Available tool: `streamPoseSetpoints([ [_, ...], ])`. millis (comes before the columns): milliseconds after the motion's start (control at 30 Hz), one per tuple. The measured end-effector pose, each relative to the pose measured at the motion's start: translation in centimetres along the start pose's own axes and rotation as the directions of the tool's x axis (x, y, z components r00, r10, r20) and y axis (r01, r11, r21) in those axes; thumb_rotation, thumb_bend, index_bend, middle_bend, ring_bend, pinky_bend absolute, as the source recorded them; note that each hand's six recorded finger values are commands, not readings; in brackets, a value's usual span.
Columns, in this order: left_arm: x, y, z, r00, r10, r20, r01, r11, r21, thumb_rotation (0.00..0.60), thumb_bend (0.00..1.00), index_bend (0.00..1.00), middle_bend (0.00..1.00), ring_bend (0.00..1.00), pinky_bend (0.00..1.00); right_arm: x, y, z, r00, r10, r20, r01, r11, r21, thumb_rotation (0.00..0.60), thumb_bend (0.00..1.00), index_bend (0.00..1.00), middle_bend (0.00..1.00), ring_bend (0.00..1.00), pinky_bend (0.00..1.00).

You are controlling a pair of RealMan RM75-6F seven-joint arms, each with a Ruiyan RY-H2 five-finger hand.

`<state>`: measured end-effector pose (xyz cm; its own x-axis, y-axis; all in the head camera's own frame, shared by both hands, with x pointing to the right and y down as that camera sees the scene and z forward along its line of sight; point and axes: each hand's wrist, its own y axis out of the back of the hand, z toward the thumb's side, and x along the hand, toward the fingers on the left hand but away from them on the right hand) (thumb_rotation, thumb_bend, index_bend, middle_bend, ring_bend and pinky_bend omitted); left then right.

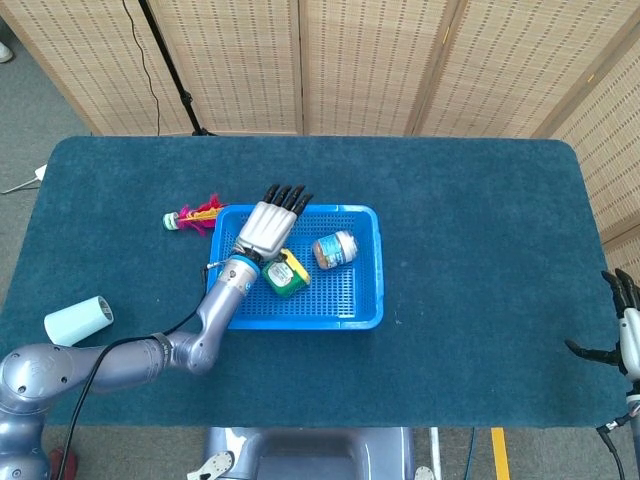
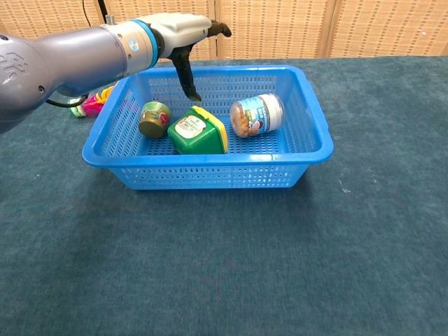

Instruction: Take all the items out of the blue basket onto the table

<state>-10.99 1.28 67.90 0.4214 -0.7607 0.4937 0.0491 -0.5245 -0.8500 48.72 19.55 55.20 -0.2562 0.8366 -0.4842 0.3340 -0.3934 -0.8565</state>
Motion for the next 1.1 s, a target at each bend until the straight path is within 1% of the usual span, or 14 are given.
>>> streamPoseSetpoints([
  [100, -0.4, 0.8, 0.5, 0.999, 0.015, 0.036, -0.014, 1.0, -0.014, 0.6, 0.08, 0.0, 0.0, 0.0, 0.0, 0.0, 0.0, 0.0, 1.0, 0.0, 0.0, 0.0, 1.0, -0.002, 0.6, 0.0, 0.0, 0.0, 0.0, 0.0],
  [200, -1.4, 1.4, 0.6, 0.997, 0.008, 0.076, -0.007, 1.0, -0.018, 0.6, 0.08, 0.0, 0.0, 0.0, 0.0, 0.0, 0.0, 0.0, 1.0, 0.003, -0.001, -0.003, 1.0, -0.003, 0.6, 0.0, 0.0, 0.0, 0.0, 0.0],
  [267, -2.3, 1.6, 0.4, 0.995, -0.004, 0.099, 0.005, 1.0, -0.008, 0.6, 0.08, 0.0, 0.0, 0.0, 0.0, 0.0, 0.0, 0.0, 1.0, 0.003, -0.002, -0.003, 1.0, -0.004, 0.6, 0.0, 0.0, 0.0, 0.0, 0.0],
  [367, -4.0, 1.4, -0.3, 0.991, -0.047, 0.127, 0.044, 0.999, 0.028, 0.6, 0.08, 0.0, 0.0, 0.0, 0.0, 0.1, 0.0, 0.1, 1.0, 0.004, -0.002, -0.004, 1.0, -0.006, 0.6, 0.0, 0.0, 0.0, 0.0, 0.0],
  [433, -5.2, 0.7, -1.1, 0.987, -0.093, 0.135, 0.084, 0.994, 0.07, 0.6, 0.08, 0.0, 0.0, 0.0, 0.0, 0.1, 0.0, 0.1, 1.0, 0.003, -0.003, -0.003, 1.0, -0.007, 0.6, 0.0, 0.0, 0.0, 0.0, 0.0],
  [500, -6.1, -0.5, -1.7, 0.98, -0.142, 0.136, 0.127, 0.985, 0.114, 0.6, 0.08, 0.0, 0.0, 0.0, 0.0, 0.1, 0.0, 0.1, 1.0, 0.001, -0.002, -0.001, 1.0, -0.008, 0.6, 0.0, 0.0, 0.0, 0.0, 0.0],
  [600, -6.8, -1.8, -2.2, 0.973, -0.19, 0.134, 0.17, 0.974, 0.152, 0.6, 0.08, 0.0, 0.0, 0.0, 0.0, 0.2, 0.0, 0.2, 1.0, -0.001, -0.001, 0.001, 1.0, -0.008, 0.6, 0.0, 0.0, 0.0, 0.0, 0.0],
  [800, -6.7, -3.3, -2.5, 0.969, -0.211, 0.129, 0.187, 0.966, 0.177, 0.6, 0.08, 0.0, 0.0, 0.0, 0.0, 0.2, 0.1, 0.2, 1.0, -0.001, -0.001, 0.001, 1.0, -0.006, 0.6, 0.0, 0.0, 0.0, 0.0, 0.0],
  [1100, -5.8, -4.6, -2.3, 0.972, -0.195, 0.128, 0.172, 0.97, 0.174, 0.6, 0.08, 0.0, 0.0, 0.0, 0.0, 0.1, 0.0, 0.2, 1.0, 0.004, 0.0, -0.004, 1.0, -0.008, 0.6, 0.0, 0.0, 0.0, 0.0, 0.0],
])
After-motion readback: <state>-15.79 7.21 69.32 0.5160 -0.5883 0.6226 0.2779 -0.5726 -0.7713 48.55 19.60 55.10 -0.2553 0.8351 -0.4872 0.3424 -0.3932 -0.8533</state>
